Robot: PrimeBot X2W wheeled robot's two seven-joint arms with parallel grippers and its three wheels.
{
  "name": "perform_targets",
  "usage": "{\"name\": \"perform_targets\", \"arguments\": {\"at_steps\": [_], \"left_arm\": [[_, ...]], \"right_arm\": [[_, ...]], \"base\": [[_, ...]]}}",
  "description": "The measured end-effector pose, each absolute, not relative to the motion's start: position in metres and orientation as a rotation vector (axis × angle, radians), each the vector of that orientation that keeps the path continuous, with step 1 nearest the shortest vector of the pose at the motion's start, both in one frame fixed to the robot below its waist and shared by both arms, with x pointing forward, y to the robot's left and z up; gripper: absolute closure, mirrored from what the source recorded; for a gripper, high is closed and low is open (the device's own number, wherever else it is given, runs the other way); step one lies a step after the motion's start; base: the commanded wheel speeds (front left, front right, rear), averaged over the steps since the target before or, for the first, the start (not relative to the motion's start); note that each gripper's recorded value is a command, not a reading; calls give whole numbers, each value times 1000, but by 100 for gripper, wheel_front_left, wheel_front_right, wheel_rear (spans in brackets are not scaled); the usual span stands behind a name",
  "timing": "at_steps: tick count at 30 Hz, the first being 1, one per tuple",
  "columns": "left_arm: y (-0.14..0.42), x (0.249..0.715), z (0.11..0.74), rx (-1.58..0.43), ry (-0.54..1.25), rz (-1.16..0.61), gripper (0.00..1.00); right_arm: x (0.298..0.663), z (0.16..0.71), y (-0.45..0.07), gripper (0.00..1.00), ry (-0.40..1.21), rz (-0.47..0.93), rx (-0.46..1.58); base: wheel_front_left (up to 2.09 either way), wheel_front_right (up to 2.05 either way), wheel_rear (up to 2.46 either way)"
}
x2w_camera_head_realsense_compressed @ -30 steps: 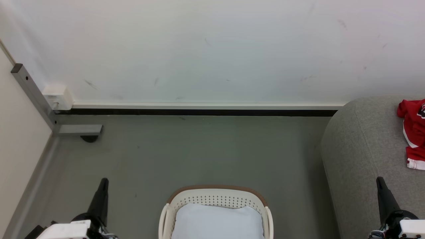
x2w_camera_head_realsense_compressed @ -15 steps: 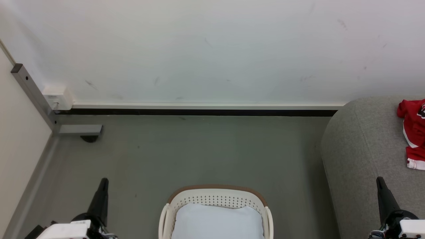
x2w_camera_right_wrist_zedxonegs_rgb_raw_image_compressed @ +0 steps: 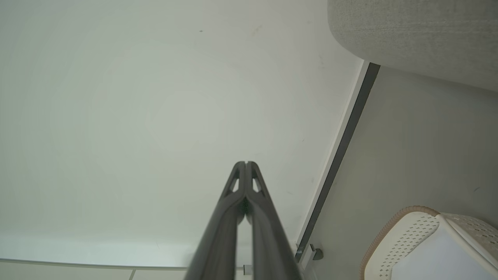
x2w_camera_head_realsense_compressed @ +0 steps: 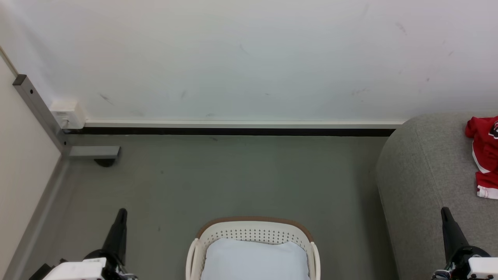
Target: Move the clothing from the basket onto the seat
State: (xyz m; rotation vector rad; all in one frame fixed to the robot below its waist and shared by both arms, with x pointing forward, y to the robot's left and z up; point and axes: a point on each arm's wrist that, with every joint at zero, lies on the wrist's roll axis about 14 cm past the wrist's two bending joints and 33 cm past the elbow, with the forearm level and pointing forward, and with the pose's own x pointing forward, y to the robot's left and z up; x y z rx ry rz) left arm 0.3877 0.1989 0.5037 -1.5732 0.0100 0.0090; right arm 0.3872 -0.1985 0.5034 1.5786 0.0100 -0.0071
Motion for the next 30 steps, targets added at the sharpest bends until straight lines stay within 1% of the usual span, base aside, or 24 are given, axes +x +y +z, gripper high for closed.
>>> {"name": "perform_targets", "arguments": {"at_steps": [30], "left_arm": [[199,388,504,-1573,10,9,100]], "right_arm": [[387,503,-198,100,10,-7,1579]], "base": [[0,0,0]]}}
